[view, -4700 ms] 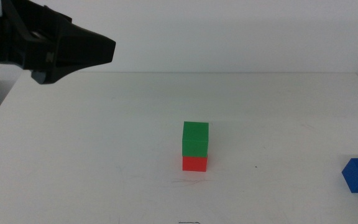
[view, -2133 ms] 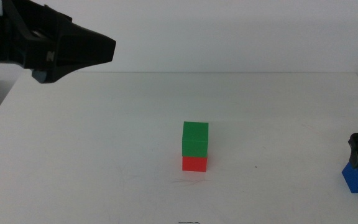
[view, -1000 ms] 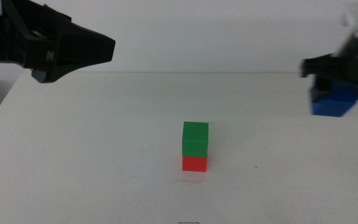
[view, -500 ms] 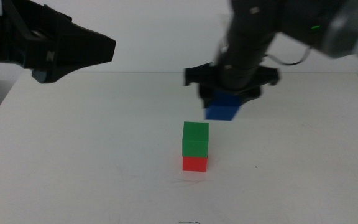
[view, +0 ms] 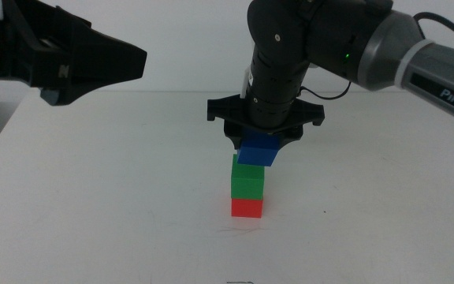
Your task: Stack red cubes first, then green, then blue cubes in a specific spot.
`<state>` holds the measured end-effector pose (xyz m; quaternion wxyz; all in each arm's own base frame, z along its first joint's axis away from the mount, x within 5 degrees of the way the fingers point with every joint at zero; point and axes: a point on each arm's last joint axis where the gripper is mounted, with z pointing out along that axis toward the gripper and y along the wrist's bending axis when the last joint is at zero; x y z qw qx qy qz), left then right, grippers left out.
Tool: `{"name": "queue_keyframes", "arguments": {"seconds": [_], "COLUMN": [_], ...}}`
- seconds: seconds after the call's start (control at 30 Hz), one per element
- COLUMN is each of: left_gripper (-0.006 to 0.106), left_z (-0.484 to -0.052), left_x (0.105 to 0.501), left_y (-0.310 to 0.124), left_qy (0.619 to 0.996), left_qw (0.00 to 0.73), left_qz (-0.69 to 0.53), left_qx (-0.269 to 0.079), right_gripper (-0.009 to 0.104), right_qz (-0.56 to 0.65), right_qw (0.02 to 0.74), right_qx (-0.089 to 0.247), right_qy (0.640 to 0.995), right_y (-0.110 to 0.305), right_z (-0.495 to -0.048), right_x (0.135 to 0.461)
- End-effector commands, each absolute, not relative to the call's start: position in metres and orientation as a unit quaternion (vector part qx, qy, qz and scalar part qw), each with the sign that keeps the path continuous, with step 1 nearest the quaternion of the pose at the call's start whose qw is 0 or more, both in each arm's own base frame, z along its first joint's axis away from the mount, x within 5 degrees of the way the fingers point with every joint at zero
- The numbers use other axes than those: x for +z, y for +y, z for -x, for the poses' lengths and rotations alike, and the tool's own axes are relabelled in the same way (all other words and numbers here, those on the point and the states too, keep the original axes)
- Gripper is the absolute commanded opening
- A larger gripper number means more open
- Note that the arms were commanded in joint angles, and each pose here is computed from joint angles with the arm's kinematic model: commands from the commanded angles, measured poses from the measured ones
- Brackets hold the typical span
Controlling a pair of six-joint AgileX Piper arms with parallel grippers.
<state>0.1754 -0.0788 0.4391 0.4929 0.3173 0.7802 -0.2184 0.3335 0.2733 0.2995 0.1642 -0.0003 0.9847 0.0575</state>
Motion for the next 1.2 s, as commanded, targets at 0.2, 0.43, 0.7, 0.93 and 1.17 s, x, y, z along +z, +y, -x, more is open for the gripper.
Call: {"name": "queue_keyframes", "arguments": {"seconds": [0.2, 0.43, 0.7, 0.93, 1.17], "left_gripper": [0.093, 0.093, 0.093, 0.093, 0.093], "left_z": [-0.172, -0.172, -0.172, -0.172, -0.172], "left_x": [0.454, 0.454, 0.454, 0.454, 0.454], "left_y": [-0.079, -0.079, -0.079, -0.079, -0.079], "left_qy": [0.760, 0.760, 0.760, 0.760, 0.760], "left_qw": [0.529, 0.529, 0.529, 0.529, 0.529], "left_qz": [-0.298, -0.298, -0.298, -0.298, -0.298], "left_qx": [-0.233, -0.233, -0.233, -0.233, -0.233], "right_gripper": [0.005, 0.005, 0.005, 0.005, 0.017], "right_qz": [-0.014, -0.006, -0.010, -0.008, 0.001], "right_qw": [0.182, 0.195, 0.196, 0.189, 0.195], "right_qx": [0.051, 0.065, 0.062, 0.060, 0.066], "right_qy": [0.982, 0.979, 0.979, 0.980, 0.978], "right_y": [0.269, 0.276, 0.278, 0.282, 0.284], "right_z": [-0.328, -0.328, -0.330, -0.333, -0.333], "right_x": [0.320, 0.319, 0.315, 0.307, 0.307]}}
